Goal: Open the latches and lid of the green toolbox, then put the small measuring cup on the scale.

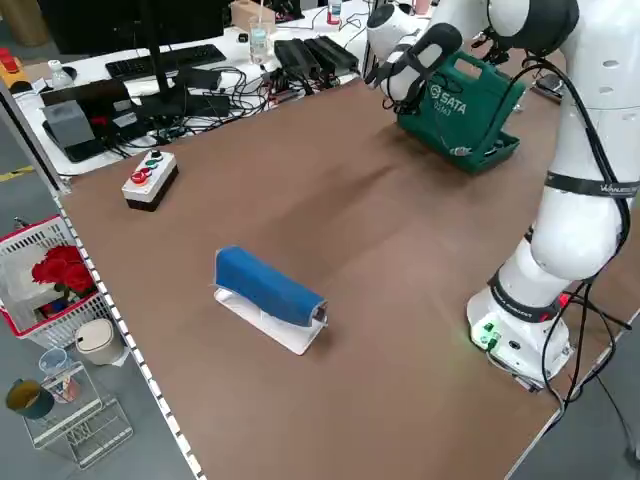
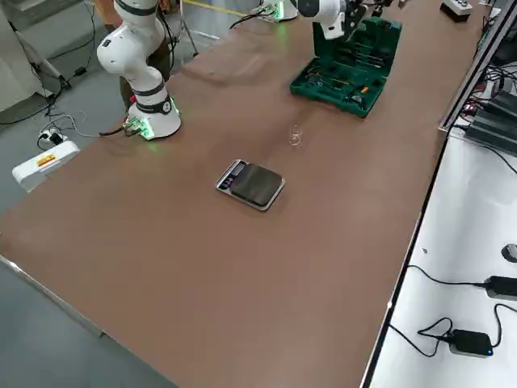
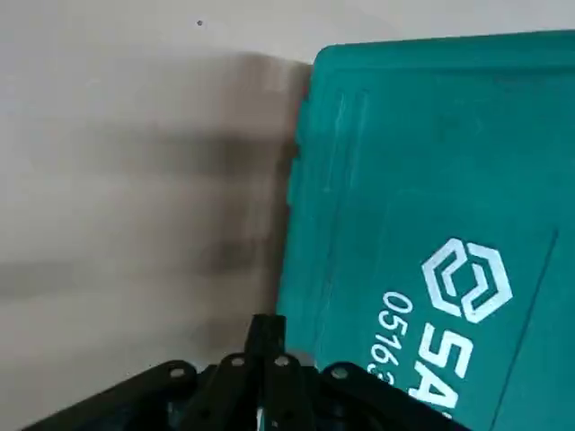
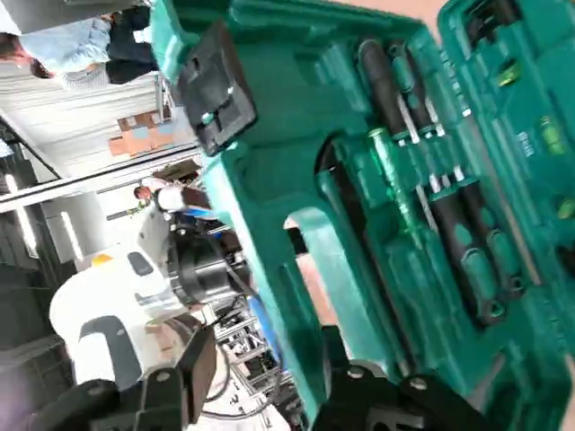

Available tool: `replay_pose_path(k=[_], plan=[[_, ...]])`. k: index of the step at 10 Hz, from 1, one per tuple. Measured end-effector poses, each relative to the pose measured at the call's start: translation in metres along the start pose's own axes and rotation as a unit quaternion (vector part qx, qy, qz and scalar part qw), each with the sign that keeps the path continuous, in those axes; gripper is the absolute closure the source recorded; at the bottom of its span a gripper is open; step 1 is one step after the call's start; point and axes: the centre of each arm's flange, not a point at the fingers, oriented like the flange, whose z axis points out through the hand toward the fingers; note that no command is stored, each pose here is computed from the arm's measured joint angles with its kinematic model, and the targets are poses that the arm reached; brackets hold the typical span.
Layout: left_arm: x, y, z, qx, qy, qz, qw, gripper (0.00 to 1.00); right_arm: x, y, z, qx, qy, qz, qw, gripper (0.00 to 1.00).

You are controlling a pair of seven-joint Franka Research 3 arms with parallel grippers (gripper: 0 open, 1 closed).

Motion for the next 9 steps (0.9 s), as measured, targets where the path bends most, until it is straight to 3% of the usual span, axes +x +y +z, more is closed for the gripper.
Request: replay_pose_path(k=[4,9], plan=[[-0.002,0.010,-0.007,-0.022,0.008,-0.013,1.000,0.99,-0.028,-0.012,0.021,-0.003,0.021,0.001,1.000,0.43],[-0.001,-0.001,-0.022,-0.026,-0.005,-0.013,1.000,0.99,-0.034,-0.020,0.048,0.011,0.023,0.013,1.000,0.43]])
